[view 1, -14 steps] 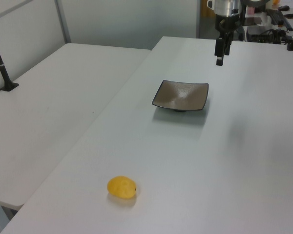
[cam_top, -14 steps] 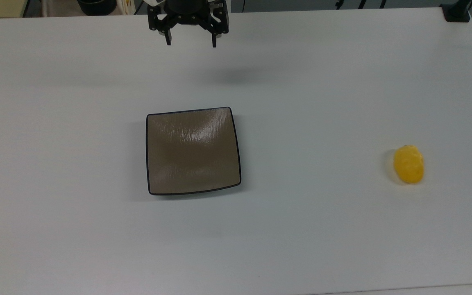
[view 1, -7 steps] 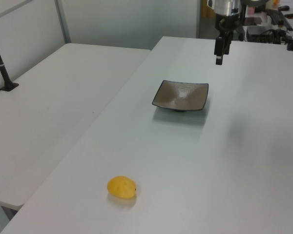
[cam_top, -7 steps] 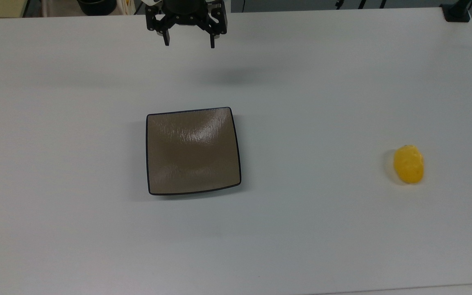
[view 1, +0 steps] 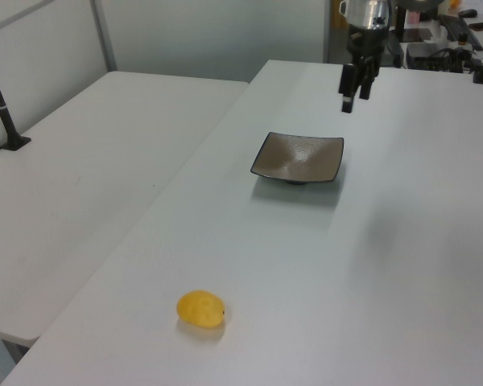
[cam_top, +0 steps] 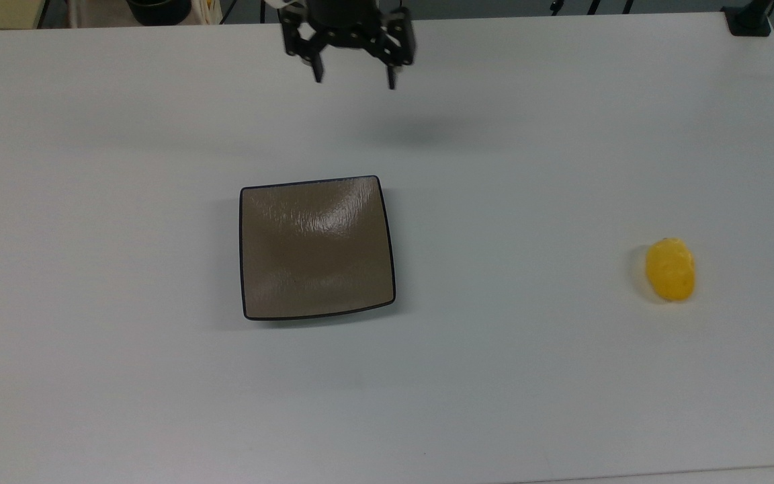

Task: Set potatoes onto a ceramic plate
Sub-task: 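Move the open gripper over the yellow potato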

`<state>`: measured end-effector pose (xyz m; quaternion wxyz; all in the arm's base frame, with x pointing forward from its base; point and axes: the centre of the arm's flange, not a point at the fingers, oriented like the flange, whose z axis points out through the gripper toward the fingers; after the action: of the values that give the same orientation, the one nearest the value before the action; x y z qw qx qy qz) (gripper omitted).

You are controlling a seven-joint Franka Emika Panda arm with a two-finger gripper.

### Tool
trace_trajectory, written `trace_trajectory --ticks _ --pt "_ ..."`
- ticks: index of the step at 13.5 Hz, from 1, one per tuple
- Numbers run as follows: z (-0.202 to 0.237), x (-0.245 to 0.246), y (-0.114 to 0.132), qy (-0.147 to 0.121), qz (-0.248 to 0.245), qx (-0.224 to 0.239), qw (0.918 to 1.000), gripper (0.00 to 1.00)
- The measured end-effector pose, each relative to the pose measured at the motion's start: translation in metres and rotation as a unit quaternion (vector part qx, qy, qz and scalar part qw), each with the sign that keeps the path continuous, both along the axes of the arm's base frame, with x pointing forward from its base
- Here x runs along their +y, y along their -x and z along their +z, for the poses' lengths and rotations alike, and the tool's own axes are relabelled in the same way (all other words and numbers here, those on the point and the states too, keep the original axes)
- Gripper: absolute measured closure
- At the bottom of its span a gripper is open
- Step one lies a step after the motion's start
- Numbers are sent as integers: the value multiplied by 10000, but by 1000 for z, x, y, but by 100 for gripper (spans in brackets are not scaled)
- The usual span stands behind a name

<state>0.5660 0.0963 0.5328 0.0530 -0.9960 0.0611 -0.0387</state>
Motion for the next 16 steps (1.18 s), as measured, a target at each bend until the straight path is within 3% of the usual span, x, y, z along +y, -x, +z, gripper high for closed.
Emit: trace_trajectory --ticks 3,10,16 --pt "-12 61 -7 -198 -244 -230 9992 0" --pt "-26 192 -42 -761 -735 -218 9941 0" --pt "-102 289 -74 -1021 -838 -190 9911 0"
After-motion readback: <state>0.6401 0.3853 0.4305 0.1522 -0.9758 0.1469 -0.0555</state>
